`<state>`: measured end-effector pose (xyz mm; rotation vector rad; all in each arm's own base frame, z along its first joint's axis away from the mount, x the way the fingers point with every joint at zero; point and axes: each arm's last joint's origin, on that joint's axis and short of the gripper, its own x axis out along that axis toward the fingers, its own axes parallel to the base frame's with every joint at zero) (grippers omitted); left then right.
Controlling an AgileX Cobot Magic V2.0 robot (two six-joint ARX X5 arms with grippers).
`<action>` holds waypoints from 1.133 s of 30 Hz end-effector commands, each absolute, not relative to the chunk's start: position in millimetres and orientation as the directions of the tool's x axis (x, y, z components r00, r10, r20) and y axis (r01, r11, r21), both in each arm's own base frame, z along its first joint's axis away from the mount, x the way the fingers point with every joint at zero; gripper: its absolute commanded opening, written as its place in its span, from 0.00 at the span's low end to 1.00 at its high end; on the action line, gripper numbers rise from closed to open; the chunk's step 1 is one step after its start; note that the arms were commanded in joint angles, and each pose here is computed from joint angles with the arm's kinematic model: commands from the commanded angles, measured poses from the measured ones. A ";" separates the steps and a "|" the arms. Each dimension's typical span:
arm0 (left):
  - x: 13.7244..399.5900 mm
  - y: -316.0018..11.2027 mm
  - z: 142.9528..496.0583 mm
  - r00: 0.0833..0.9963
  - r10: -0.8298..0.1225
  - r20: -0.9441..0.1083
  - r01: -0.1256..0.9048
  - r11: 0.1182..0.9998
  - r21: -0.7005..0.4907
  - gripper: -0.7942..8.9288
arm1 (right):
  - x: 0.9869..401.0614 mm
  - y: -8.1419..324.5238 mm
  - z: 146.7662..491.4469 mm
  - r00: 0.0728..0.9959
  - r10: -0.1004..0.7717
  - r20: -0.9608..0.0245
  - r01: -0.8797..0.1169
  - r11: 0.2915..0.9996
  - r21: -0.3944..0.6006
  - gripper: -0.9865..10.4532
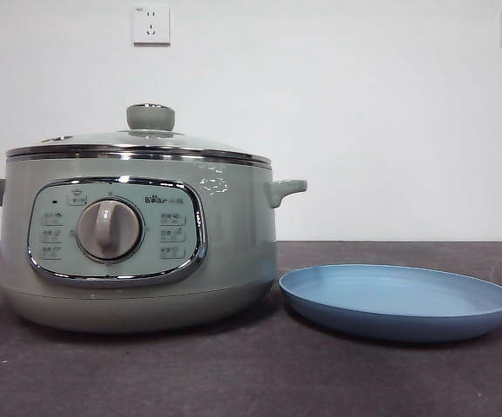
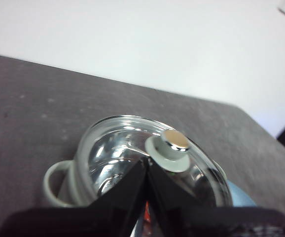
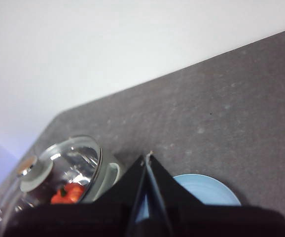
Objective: Take the pumpkin out from the steamer,put the pumpkin in the blue plate,close the lid
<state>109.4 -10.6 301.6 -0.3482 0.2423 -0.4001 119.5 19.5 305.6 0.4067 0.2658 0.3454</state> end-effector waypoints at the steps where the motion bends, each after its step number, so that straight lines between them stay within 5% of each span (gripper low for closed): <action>1: 115.6 -11.6 317.7 0.864 -0.464 -0.194 0.405 0.871 -0.279 0.07 | 127.8 21.5 317.8 0.885 0.415 -0.211 -0.335 0.883 0.330 0.07; 9: 132.2 -14.1 345.2 0.790 -0.541 -0.288 0.482 0.839 -0.254 0.10 | 149.3 27.0 333.9 0.806 0.528 -0.265 -0.440 0.836 0.327 0.14; 13: 134.7 -15.1 347.0 0.789 -0.539 -0.294 0.473 0.839 -0.267 0.51 | 154.3 27.4 332.3 0.802 0.525 -0.283 -0.430 0.838 0.335 0.43; 14: 134.7 -15.2 347.1 0.790 -0.538 -0.294 0.472 0.840 -0.268 0.55 | 154.8 27.4 331.6 0.801 0.524 -0.289 -0.428 0.839 0.337 0.48; 22: 150.4 -19.9 349.7 0.781 -0.564 -0.268 0.480 0.817 -0.319 0.54 | 156.6 27.7 329.8 0.795 0.526 -0.302 -0.419 0.836 0.353 0.50; 34: 227.7 -72.4 352.9 0.684 -0.588 -0.432 0.546 0.805 -0.232 0.54 | 156.8 27.8 329.6 0.795 0.525 -0.303 -0.418 0.837 0.353 0.50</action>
